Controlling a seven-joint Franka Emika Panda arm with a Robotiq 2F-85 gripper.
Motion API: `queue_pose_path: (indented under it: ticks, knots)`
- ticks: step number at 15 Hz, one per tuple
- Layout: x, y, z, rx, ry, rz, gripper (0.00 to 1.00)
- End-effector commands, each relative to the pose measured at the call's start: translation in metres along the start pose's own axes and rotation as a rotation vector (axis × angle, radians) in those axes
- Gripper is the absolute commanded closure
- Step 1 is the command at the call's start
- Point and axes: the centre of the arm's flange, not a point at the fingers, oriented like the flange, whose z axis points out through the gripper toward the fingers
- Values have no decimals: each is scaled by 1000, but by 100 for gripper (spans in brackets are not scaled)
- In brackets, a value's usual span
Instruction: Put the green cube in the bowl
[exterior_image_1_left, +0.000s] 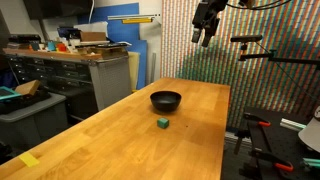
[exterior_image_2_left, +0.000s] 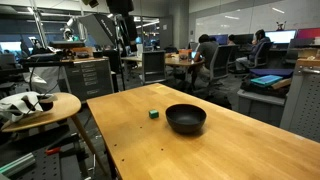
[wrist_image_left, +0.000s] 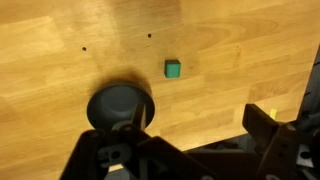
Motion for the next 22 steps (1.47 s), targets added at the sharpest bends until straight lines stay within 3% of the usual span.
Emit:
queue_pose_path:
  ticks: [1,11,16,22]
  knots:
    - [1,0,-1,1,3,0,0]
    - [5,-2,-4,-2,23,0,0]
    - [22,-18,30,-46,38,-19,0]
    - [31,-48,100,-122,18,-36,0]
